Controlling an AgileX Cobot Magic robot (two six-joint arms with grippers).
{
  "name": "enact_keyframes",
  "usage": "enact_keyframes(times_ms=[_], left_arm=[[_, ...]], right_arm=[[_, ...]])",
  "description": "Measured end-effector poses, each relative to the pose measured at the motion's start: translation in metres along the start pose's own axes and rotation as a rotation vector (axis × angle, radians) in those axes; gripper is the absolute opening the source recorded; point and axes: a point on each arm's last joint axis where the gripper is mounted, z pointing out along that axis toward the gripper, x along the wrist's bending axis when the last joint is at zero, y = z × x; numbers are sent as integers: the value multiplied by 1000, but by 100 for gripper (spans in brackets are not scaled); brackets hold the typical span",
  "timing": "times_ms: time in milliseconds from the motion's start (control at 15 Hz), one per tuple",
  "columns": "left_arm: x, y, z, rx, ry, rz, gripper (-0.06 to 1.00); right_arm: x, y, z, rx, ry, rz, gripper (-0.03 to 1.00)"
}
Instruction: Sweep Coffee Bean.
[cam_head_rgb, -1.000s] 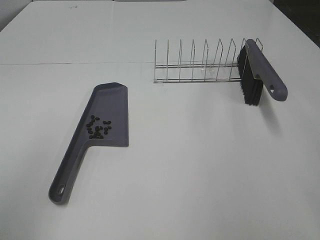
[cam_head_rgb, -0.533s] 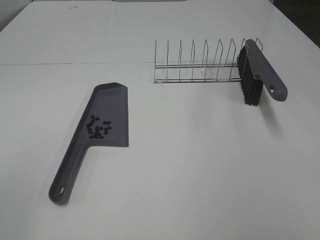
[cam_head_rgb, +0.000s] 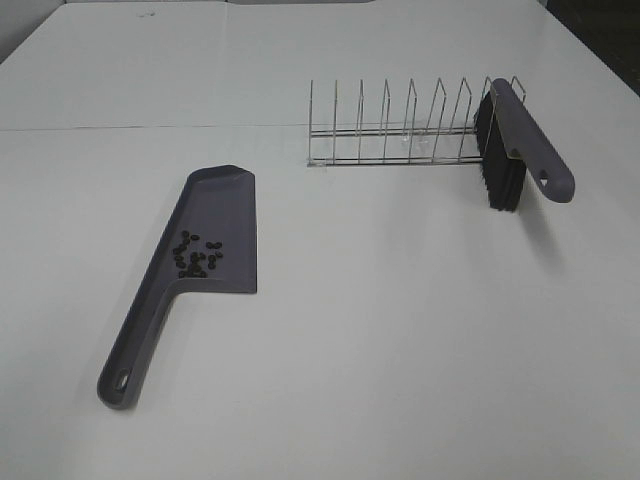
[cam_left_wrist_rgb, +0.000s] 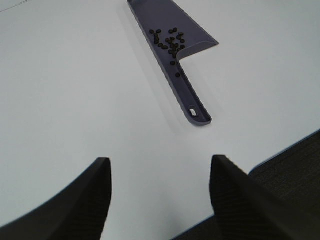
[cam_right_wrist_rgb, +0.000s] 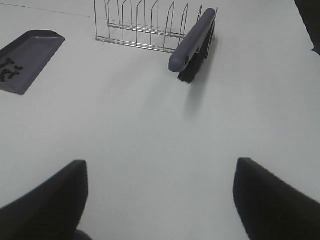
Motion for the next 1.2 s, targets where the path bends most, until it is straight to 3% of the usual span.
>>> enact_keyframes(times_ms=[1200], left_arm=[[-5, 0, 0, -7, -56, 36, 54]], right_arm=[[3, 1, 0, -7, 36, -36, 67]])
